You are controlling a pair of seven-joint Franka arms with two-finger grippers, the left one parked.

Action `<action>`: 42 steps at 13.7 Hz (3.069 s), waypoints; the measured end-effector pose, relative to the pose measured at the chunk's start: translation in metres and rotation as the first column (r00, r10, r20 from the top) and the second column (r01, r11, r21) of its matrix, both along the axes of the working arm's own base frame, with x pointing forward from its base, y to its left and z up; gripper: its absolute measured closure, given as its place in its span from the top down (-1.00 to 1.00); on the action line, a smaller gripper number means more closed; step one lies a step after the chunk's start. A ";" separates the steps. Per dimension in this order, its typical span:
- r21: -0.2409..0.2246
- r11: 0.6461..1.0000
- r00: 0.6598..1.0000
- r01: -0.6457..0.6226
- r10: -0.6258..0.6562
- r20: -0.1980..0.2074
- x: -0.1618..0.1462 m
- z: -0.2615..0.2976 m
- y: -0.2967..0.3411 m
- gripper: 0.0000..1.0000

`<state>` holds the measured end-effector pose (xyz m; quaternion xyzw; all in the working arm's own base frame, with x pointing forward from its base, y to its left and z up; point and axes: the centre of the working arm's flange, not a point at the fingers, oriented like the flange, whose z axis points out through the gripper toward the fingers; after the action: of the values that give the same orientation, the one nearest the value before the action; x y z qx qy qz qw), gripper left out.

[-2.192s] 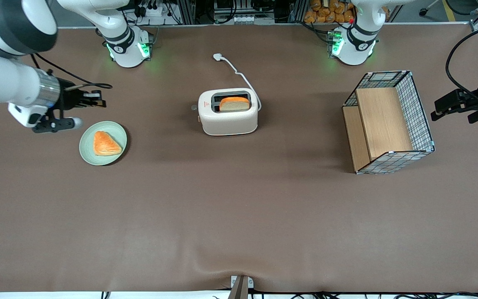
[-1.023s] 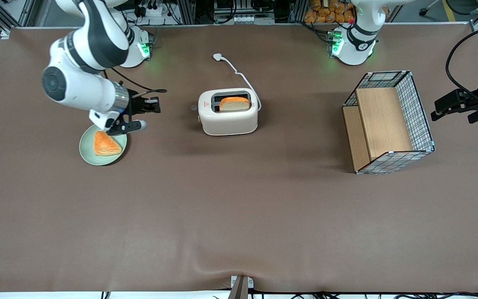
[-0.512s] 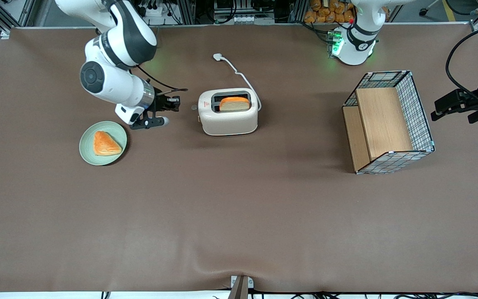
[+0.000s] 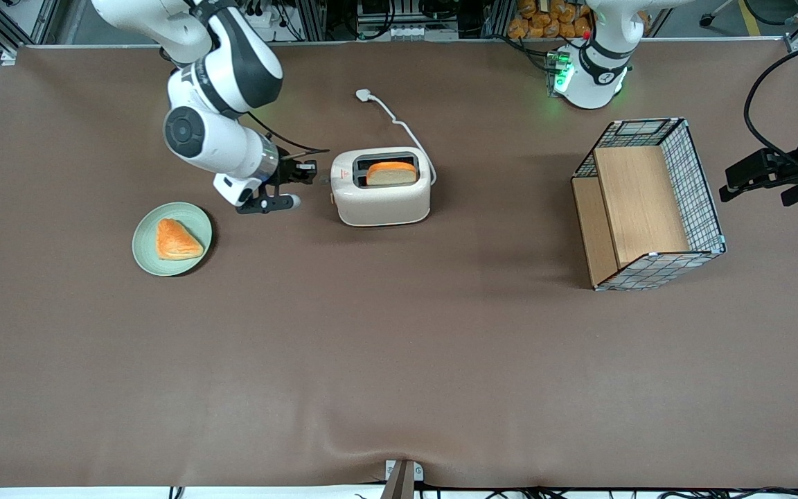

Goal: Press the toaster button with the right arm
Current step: 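Move the closed right gripper to the toaster's side lever, then push the toaster lever down with the right gripper fingertips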

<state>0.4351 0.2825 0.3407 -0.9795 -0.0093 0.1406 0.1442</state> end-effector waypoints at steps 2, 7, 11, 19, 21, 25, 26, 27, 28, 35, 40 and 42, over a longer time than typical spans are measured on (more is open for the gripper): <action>-0.006 1.000 1.000 -0.002 0.002 -0.006 -0.002 -0.005 0.003 -0.98; -0.015 1.000 1.000 0.001 -0.002 -0.015 -0.006 -0.015 0.001 -0.98; -0.022 1.000 1.000 -0.006 0.006 -0.016 -0.008 -0.026 0.007 -0.98; -0.029 0.999 1.000 -0.015 0.015 -0.003 -0.013 -0.037 0.016 -0.98; -0.032 0.999 1.000 -0.012 0.013 0.002 -0.015 -0.041 0.016 -0.98; -0.032 0.999 1.000 -0.012 0.012 0.002 -0.015 -0.042 0.016 -0.98; -0.032 0.999 1.000 -0.012 0.012 0.002 -0.015 -0.042 0.016 -0.98; -0.032 0.999 1.000 -0.011 0.011 0.004 -0.015 -0.042 0.016 -0.98; -0.032 0.999 1.000 -0.011 0.011 0.006 -0.015 -0.043 0.016 -0.98; -0.043 0.999 1.000 -0.005 0.006 0.017 -0.017 -0.058 0.017 -0.98; -0.045 0.999 1.000 -0.004 0.005 0.022 -0.018 -0.061 0.018 -0.98; -0.046 0.999 1.000 -0.003 0.004 0.022 -0.018 -0.063 0.018 -0.98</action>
<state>0.4170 0.3003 0.2774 -0.9840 -0.0093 0.1301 0.1210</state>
